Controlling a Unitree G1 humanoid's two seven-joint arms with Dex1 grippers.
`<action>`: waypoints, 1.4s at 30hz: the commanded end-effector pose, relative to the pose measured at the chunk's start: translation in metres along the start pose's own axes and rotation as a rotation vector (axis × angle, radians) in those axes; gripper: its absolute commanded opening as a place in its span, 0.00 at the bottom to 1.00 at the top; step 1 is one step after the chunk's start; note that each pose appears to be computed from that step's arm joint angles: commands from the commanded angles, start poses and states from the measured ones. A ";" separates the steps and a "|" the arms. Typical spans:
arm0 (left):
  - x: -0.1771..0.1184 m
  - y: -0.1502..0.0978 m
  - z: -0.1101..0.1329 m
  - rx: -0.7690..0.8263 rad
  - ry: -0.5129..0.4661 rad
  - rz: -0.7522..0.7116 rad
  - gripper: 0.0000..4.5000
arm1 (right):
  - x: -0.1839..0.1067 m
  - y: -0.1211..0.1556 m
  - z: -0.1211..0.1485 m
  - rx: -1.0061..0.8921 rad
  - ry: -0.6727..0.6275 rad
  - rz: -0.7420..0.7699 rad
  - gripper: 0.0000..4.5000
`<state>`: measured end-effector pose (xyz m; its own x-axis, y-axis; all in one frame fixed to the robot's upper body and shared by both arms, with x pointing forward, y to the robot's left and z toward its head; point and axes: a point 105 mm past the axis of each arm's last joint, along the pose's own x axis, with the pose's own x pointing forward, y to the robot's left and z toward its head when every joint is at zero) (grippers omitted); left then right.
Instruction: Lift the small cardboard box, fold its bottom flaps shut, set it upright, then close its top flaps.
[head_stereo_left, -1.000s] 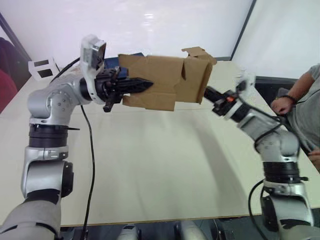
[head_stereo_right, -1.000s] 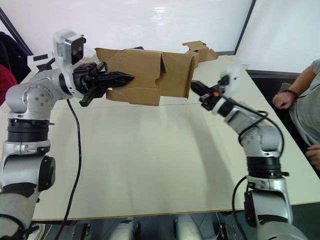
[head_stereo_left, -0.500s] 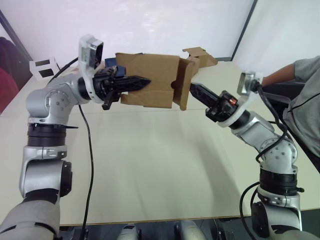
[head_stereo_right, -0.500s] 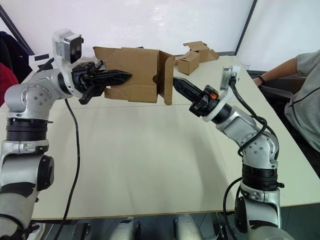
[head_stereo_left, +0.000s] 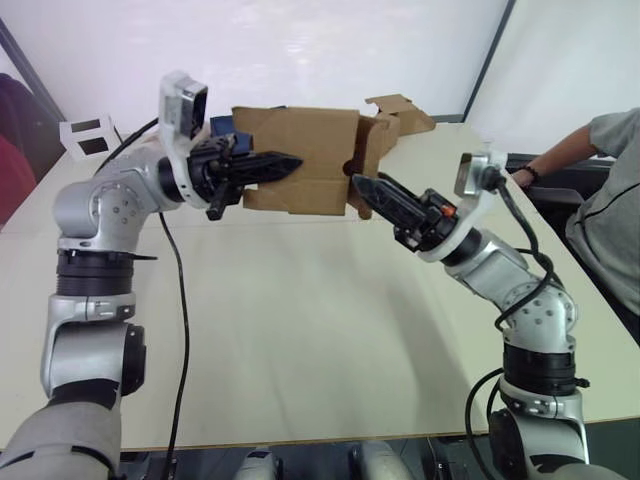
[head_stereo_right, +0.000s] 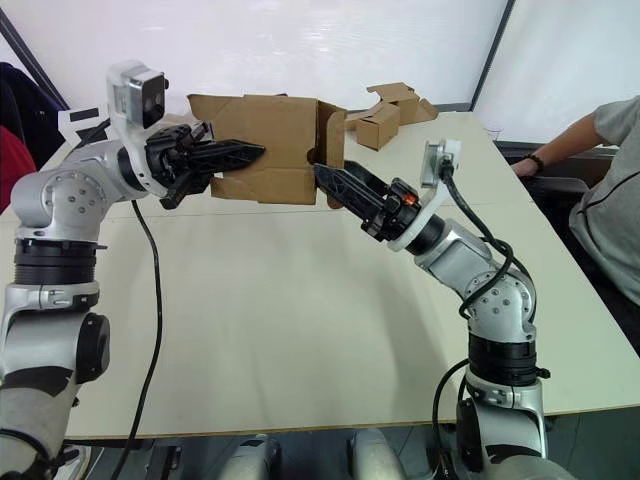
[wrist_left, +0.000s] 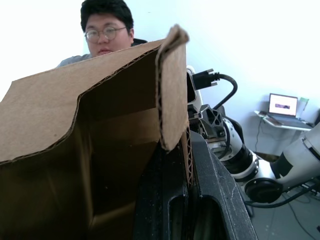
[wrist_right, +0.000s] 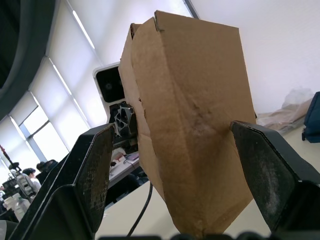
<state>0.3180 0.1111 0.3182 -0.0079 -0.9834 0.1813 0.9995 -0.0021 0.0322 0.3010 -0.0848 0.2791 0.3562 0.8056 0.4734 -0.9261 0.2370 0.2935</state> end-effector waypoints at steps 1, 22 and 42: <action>-0.001 -0.008 0.015 0.051 -0.036 -0.017 0.00 | 0.002 0.011 0.008 0.011 -0.056 0.050 0.83; 0.008 -0.014 0.015 0.026 -0.108 -0.035 0.00 | 0.003 0.004 0.008 0.066 -0.135 0.005 0.83; 0.003 -0.010 0.013 0.014 -0.101 -0.019 0.00 | -0.001 0.007 0.014 0.107 -0.192 0.031 0.75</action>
<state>0.3114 0.1056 0.3210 -0.0210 -0.9647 0.2624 0.9998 -0.0206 0.0043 0.3032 -0.0880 0.2823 0.3839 0.7095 0.5910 -0.9056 0.1645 0.3909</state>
